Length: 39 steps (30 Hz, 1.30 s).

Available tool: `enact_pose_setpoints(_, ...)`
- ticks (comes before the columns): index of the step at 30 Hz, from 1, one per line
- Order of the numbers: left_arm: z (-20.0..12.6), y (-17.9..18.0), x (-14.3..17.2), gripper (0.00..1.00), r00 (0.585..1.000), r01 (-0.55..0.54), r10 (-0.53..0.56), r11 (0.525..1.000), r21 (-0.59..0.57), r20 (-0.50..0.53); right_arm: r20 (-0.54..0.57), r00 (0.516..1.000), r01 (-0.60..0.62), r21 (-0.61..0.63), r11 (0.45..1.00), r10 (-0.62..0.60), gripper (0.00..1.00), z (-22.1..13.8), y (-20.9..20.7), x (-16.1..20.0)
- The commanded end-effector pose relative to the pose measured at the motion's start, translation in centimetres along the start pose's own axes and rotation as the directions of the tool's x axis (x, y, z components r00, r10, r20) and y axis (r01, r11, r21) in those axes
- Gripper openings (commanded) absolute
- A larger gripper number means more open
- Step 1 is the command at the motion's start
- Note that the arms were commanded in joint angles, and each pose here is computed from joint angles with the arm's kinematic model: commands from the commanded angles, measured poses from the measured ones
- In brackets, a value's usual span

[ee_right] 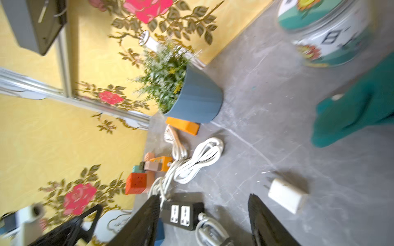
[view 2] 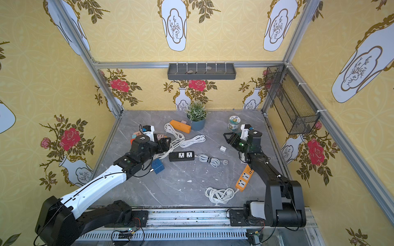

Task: Pull the plug off the socket
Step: Place the plug at the center of the board, then pick up the socket from the center of the board.

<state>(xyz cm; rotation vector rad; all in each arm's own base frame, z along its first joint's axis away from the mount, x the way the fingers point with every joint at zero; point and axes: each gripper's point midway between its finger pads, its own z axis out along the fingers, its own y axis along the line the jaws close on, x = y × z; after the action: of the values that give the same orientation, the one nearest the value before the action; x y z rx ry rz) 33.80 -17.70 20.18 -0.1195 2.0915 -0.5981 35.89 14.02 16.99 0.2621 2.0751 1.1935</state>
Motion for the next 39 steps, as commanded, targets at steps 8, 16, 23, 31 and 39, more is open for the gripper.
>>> enact_pose_setpoints(8,1.3,9.3,0.8,0.87,0.911,0.292,-0.332,0.938,-0.187,-0.243,-0.203,0.978,0.001,-0.262,0.965,-0.056,0.67,3.0,6.1,5.3)
enact_pose_setpoints(16,-3.5,17.2,-1.8,1.0,0.961,0.021,-0.163,0.849,-0.529,-0.223,-0.222,0.975,-0.021,-0.203,0.979,-0.025,0.67,4.3,4.7,5.3)
enact_pose_setpoints(23,-2.1,21.0,-3.0,1.0,0.907,-0.166,-0.142,0.745,-0.646,-0.396,-0.24,0.971,-0.036,-0.193,0.981,-0.012,0.66,4.8,4.4,5.9)
enact_pose_setpoints(31,2.3,22.0,-2.9,1.0,0.868,-0.11,-0.183,0.836,-0.538,-0.461,-0.248,0.969,-0.035,-0.174,0.984,-0.009,0.66,4.3,4.2,6.3)
enact_pose_setpoints(39,4.7,23.9,-1.9,0.94,0.839,-0.109,-0.225,0.823,-0.558,-0.496,-0.254,0.967,-0.035,-0.172,0.984,-0.01,0.66,4.3,4.1,6.4)
